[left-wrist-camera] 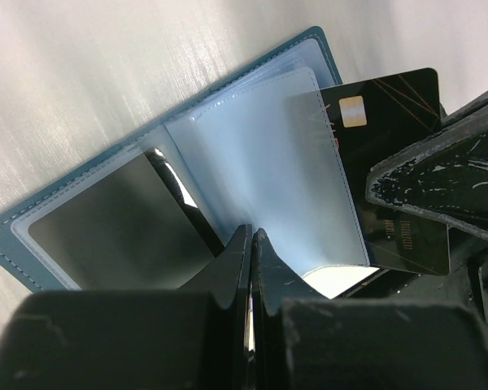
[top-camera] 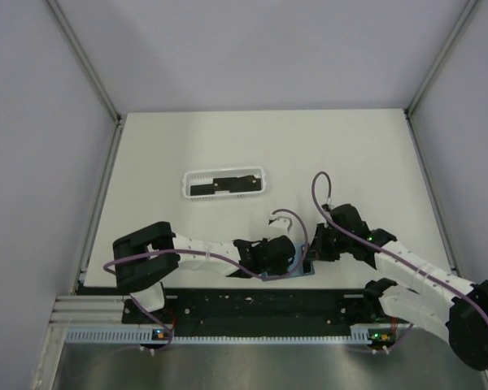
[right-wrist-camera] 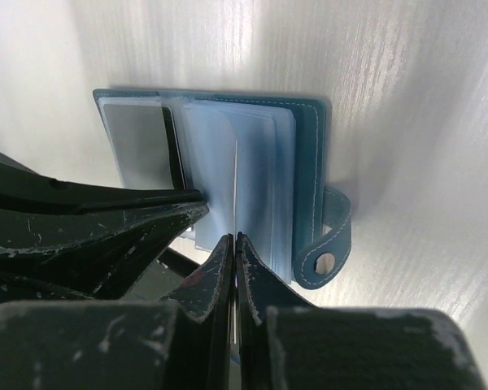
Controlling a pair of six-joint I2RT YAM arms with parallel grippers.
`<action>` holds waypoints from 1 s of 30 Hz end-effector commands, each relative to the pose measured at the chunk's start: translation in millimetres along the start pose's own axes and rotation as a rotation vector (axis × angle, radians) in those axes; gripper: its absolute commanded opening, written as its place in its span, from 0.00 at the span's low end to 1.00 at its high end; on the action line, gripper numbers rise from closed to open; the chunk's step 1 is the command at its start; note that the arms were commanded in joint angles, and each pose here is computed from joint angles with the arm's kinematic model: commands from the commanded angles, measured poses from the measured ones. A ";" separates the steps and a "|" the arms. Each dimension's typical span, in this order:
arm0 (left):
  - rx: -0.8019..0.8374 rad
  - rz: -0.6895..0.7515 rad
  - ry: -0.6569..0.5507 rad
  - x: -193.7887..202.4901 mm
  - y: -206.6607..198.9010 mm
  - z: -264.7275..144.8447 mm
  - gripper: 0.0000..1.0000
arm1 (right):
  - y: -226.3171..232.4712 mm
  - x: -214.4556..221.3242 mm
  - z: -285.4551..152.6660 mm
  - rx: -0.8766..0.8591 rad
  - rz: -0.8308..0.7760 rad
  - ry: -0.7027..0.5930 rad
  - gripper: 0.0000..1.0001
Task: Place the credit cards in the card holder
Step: Insert the credit card into the card holder.
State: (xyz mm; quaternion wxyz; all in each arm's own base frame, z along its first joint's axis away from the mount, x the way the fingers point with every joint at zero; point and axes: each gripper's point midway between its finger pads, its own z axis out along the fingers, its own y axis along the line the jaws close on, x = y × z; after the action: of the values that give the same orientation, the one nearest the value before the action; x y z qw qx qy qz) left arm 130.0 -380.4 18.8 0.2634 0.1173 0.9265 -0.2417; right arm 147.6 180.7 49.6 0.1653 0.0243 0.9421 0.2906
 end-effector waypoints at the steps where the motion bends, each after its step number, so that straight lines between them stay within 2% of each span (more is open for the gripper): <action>1: -0.227 0.133 0.256 72.5 83.0 -7.8 0.00 | 9.2 -4.1 5.6 -0.058 0.006 -0.012 0.00; 10: -0.124 0.120 0.206 59.8 60.1 -8.6 0.00 | 17.2 -4.4 6.8 -0.120 0.013 -0.030 0.00; 21: 0.073 0.121 0.044 10.3 7.3 -31.2 0.00 | 32.9 -9.3 -0.9 -0.216 0.008 -0.081 0.00; 30: 0.105 0.108 0.007 -3.6 -5.8 -38.2 0.00 | 38.6 -1.2 4.7 -0.270 0.030 -0.036 0.00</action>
State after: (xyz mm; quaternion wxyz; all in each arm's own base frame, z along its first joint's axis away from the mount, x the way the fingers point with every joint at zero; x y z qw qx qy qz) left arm 113.5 -360.3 33.4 0.2547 0.1807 0.9146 -0.2567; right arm 143.2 205.7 56.3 0.1693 0.0262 0.9066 0.3855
